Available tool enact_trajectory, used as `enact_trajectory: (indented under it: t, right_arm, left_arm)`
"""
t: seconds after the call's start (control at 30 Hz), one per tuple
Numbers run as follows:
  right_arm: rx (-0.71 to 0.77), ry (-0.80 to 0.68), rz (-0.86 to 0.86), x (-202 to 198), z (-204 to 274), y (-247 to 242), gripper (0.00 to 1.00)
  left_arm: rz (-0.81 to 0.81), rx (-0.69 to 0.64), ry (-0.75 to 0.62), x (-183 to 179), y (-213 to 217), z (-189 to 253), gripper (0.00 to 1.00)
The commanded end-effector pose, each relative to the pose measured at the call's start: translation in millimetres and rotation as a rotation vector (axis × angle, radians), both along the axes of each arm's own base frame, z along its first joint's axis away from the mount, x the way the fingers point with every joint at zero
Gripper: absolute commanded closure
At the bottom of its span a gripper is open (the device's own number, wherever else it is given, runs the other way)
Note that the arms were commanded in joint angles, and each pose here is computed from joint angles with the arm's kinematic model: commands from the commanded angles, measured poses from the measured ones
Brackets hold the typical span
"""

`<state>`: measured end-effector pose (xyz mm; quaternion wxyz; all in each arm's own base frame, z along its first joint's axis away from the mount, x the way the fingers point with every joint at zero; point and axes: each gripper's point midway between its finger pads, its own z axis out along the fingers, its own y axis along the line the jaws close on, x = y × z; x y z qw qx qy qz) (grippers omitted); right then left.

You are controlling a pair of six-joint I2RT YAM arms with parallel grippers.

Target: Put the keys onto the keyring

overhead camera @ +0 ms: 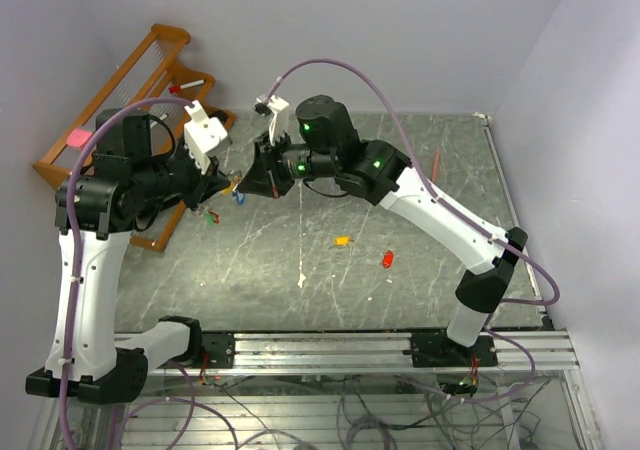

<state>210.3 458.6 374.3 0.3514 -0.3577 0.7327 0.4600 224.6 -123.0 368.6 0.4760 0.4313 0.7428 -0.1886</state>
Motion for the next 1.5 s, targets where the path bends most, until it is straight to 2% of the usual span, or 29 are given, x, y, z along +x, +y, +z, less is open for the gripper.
enact_trajectory:
  t: [0.0, 0.47, 0.83, 0.87, 0.93, 0.97, 1.23, 1.47]
  right_arm:
    - [0.033, 0.068, 0.062, -18.5, -0.7, 2.7, 1.00]
    - [0.102, 0.093, 0.033, -12.5, 1.6, 1.4, 1.00]
    - [0.099, 0.112, 0.114, -12.5, 1.3, 10.1, 1.00]
    - [0.092, 0.109, 0.117, -12.4, 1.6, 8.5, 0.98]
    - [0.084, 0.089, 0.122, -13.8, 4.6, 3.0, 0.82]
    - [0.086, 0.077, 0.125, -14.9, 7.8, -0.8, 0.78]
    - [0.056, -0.032, 0.074, -13.4, 28.3, -37.0, 0.71]
    - [0.087, -0.234, 0.026, -7.7, 66.2, -58.5, 0.68]
  left_arm:
    - [-0.034, -0.064, -0.128, 6.9, -10.1, 36.9, 0.93]
    - [-0.068, -0.101, -0.138, 5.3, -17.2, 49.7, 0.93]
    - [-0.145, -0.111, -0.122, -8.4, -24.2, 43.9, 0.93]
    - [-0.140, -0.107, -0.121, -7.7, -23.3, 43.3, 0.93]
    - [-0.134, -0.102, -0.122, -6.3, -22.5, 42.3, 0.93]
    - [-0.132, -0.103, -0.122, -6.2, -22.3, 42.5, 0.93]
    - [-0.124, -0.113, -0.108, -4.0, -23.3, 41.3, 0.93]
    - [-0.086, -0.139, -0.067, 5.6, -24.2, 35.9, 0.93]
